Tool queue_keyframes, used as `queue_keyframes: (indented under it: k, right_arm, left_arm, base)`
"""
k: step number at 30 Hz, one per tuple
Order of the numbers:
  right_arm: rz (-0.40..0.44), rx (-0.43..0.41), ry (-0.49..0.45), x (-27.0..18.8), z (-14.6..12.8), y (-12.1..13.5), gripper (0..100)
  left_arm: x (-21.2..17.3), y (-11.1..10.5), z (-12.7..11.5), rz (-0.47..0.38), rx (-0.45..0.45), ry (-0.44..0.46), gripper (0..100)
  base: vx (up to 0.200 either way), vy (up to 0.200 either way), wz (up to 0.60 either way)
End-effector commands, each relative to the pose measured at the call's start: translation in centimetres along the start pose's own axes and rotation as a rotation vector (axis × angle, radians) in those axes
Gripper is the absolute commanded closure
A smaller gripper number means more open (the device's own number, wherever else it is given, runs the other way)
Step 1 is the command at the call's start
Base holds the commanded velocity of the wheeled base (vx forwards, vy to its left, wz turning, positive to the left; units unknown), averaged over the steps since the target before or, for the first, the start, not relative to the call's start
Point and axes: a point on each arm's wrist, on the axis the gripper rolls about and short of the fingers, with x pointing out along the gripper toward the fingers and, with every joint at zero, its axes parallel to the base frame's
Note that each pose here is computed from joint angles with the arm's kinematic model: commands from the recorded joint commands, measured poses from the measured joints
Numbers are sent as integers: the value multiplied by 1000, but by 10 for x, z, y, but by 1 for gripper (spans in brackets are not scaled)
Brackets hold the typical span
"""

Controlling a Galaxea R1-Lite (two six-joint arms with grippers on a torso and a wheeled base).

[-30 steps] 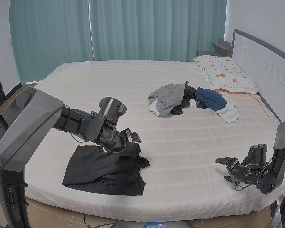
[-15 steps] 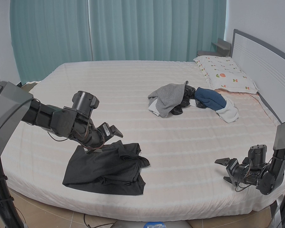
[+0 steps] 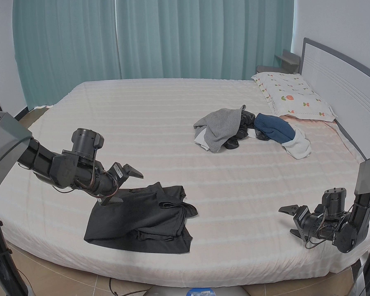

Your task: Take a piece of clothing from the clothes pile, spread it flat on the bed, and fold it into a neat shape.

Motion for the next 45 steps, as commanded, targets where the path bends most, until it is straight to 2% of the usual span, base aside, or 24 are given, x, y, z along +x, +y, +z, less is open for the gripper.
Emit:
queue_keyframes:
  k: [1, 6, 12, 18, 23, 30, 37, 42, 45]
  right_arm:
    - [3, -2, 2, 0, -1, 1, 0]
    - [8, -8, 5, 0, -2, 2, 0]
    - [10, -8, 7, -1, -2, 3, 0]
    - [17, -12, 3, -2, -2, 5, 0]
    - [69, -42, 9, -10, -7, 18, 0]
    - [147, -115, 72, -15, -30, 41, 0]
    - [158, -165, 152, -7, -54, 46, 0]
    - [199, -199, 178, -1, -64, 61, 0]
    - [215, -215, 198, 3, -69, 70, 0]
  left_arm:
    - [1, 21, 10, 29, -54, -4, 0]
    - [7, 33, 17, 55, -80, -5, 0]
    - [11, 36, 17, 65, -86, 2, 0]
    - [15, 41, 12, 51, -92, 58, 0]
    - [19, 42, 11, 45, -85, 59, 0]
    - [24, 45, 3, 38, -67, 44, 0]
    - [28, 43, -2, 29, -46, 32, 0]
    - [34, 43, -6, 53, -37, 20, 0]
    - [34, 42, -5, 56, -41, 14, 0]
  base:
    - [0, 200, 0]
    - [0, 200, 0]
    - [0, 200, 0]
    - [0, 200, 0]
    - [0, 0, 0]
    - [0, 0, 0]
    - [0, 0, 0]
    - [0, 0, 0]
    - [0, 200, 0]
